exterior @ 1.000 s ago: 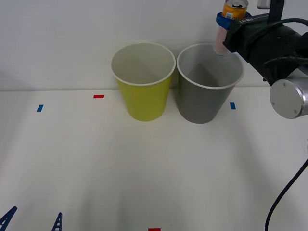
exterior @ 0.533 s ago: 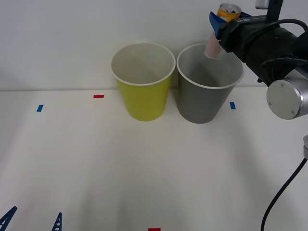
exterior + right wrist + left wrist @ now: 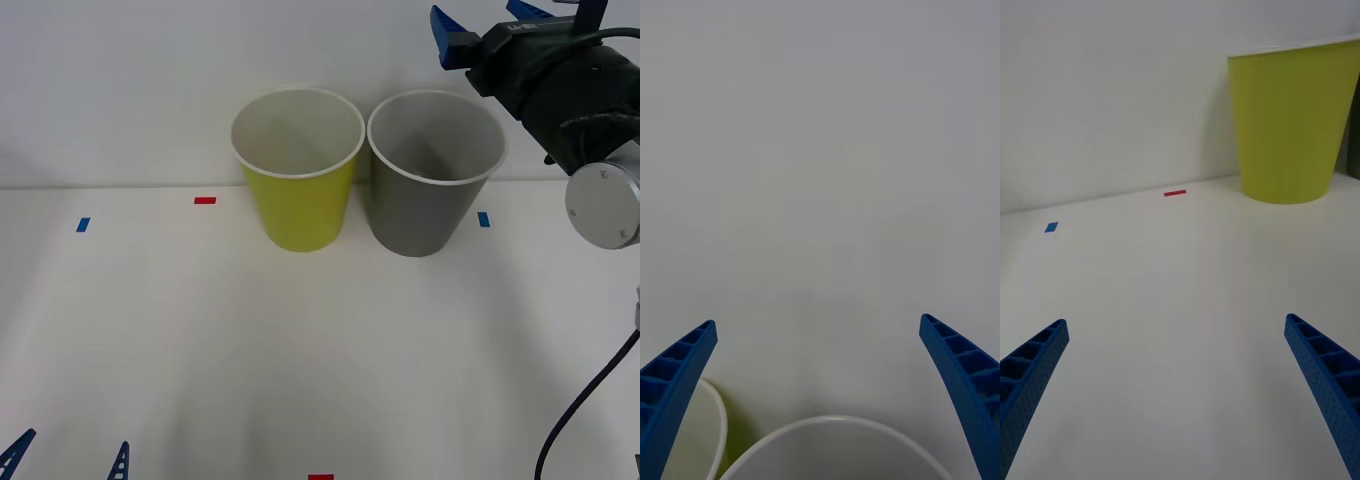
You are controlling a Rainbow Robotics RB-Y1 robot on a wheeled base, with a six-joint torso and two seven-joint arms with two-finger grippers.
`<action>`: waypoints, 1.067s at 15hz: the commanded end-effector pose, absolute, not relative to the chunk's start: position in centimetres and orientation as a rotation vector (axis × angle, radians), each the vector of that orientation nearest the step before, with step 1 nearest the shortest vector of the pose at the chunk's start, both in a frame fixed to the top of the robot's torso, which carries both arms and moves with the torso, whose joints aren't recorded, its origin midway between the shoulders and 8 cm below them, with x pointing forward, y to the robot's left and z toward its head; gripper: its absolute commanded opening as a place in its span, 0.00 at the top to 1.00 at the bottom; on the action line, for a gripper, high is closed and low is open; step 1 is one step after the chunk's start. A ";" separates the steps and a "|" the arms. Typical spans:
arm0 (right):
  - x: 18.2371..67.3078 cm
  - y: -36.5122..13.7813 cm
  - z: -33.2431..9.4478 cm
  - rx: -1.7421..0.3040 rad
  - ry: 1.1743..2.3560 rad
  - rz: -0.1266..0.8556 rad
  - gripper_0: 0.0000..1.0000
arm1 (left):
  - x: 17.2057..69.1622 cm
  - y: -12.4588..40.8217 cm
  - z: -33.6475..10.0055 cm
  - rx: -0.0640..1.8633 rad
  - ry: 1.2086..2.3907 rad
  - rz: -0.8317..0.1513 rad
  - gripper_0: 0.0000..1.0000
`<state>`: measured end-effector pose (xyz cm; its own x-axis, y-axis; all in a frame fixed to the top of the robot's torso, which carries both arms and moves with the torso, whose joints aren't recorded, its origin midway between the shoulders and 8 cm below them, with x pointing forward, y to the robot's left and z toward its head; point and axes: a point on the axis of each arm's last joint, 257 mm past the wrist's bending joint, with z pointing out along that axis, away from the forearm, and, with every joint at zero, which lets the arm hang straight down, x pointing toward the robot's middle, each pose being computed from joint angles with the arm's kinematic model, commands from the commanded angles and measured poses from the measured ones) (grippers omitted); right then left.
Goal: Put cans in the gray bin and PET bottles in the light green bin.
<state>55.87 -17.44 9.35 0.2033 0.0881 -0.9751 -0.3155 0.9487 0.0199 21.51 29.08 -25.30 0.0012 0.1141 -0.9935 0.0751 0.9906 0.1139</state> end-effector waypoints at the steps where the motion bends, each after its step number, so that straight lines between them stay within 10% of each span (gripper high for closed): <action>1: 51.7 -19.2 10.7 -0.172 1.281 0.287 0.08 | 21.5 29.1 -25.3 0.149 1.571 0.031 0.00; 16: 37.8 -25.2 -8.8 -0.006 1.694 0.214 0.08 | 21.5 29.1 -25.3 0.149 1.571 0.031 0.00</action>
